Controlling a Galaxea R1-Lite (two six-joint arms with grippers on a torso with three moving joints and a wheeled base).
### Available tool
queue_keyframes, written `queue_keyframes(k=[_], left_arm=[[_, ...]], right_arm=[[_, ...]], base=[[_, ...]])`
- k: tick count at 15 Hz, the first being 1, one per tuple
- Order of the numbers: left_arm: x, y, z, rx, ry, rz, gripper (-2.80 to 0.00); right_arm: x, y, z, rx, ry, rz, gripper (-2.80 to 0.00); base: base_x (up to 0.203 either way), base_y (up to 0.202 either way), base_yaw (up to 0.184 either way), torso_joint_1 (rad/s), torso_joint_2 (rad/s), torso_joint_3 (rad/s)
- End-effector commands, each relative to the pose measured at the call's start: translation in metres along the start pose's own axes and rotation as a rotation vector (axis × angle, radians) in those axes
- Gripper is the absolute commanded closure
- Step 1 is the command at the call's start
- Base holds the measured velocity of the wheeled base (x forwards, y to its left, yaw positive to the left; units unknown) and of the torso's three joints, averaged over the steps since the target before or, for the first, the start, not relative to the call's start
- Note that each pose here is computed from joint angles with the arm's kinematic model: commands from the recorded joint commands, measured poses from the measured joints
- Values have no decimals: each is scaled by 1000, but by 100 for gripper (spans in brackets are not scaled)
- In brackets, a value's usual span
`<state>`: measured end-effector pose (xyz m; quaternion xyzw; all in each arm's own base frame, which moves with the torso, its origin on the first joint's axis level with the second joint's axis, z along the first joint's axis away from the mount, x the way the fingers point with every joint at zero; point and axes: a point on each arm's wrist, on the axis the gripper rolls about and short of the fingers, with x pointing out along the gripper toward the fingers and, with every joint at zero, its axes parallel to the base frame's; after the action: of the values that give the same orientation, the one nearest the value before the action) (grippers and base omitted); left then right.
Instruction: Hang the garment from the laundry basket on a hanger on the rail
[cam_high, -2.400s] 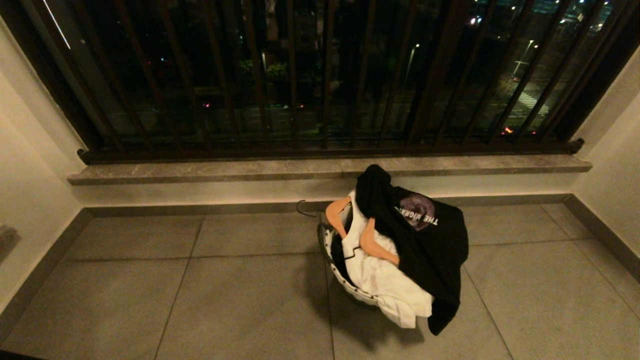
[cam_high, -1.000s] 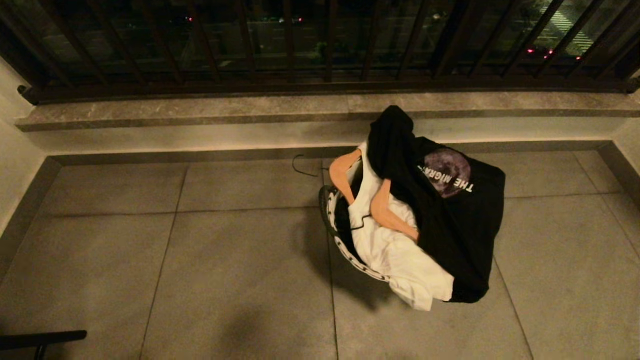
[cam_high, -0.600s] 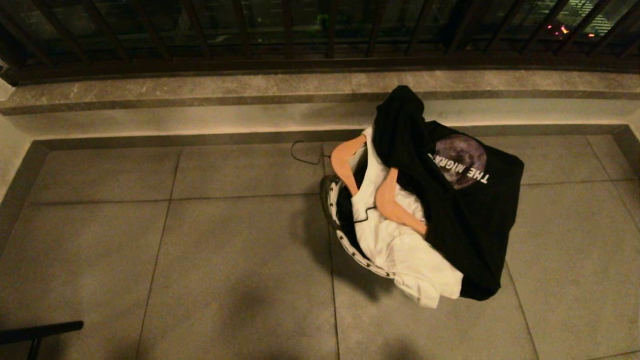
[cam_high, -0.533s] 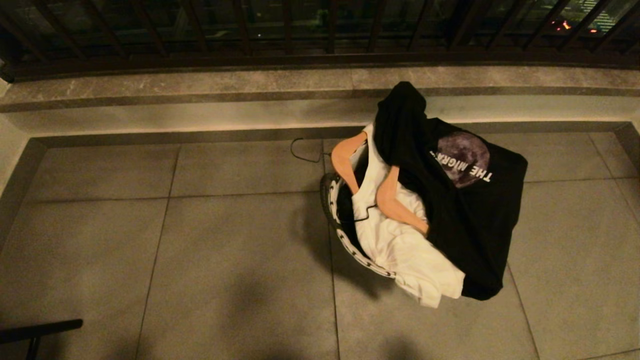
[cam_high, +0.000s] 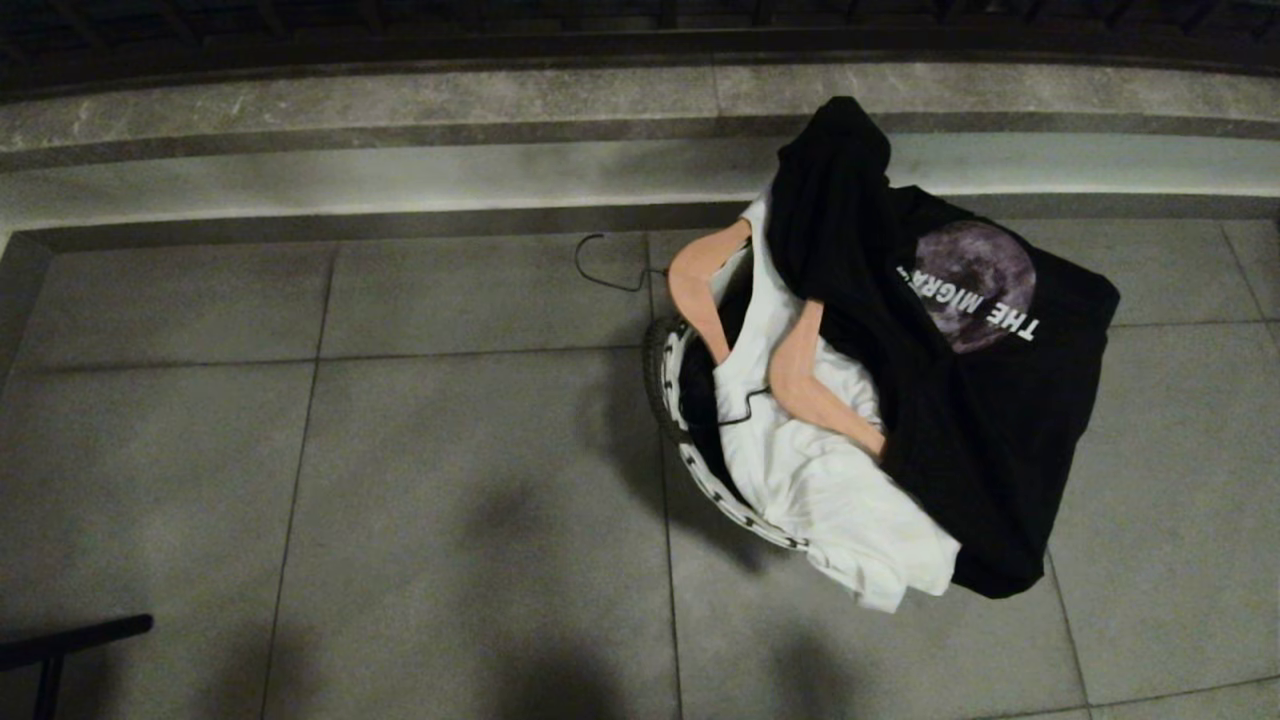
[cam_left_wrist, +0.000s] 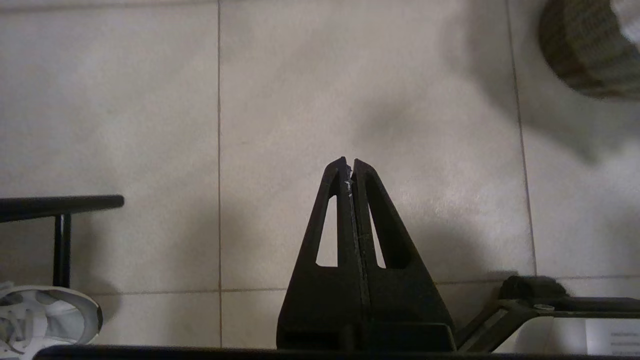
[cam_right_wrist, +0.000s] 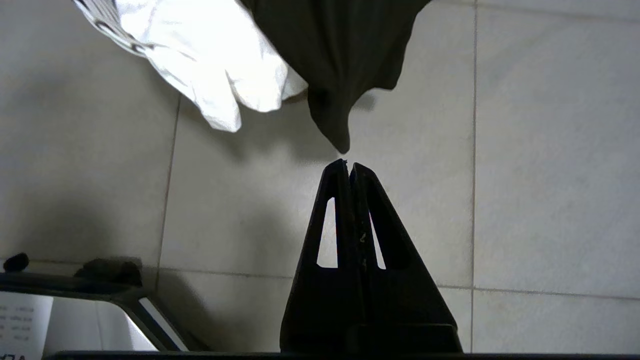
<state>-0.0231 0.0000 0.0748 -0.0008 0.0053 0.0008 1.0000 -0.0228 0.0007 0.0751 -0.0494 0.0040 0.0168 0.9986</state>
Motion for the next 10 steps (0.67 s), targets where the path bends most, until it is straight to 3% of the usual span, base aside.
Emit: queue_keyframes(k=[1, 3, 5, 8, 10], left_arm=[[0, 0, 0, 0, 0, 1, 0], [0, 0, 0, 0, 2, 1, 0], [0, 0, 0, 0, 0, 0, 0], [0, 0, 0, 0, 1, 0, 0], [0, 0, 0, 0, 0, 1, 0]], right_arm=[[0, 0, 0, -1, 3, 1, 0], [-2, 0, 3, 0, 12, -2, 0], [-6, -3, 29, 1, 35, 7, 0], [17, -6, 76, -39, 228, 144, 0], [52, -8, 102, -120, 361, 246, 0]], base=[[0, 0, 0, -1, 6, -206], [0, 0, 0, 8, 2, -125], [0, 0, 0, 2, 1, -24], [0, 0, 0, 0, 0, 0], [0, 0, 0, 0, 0, 0]])
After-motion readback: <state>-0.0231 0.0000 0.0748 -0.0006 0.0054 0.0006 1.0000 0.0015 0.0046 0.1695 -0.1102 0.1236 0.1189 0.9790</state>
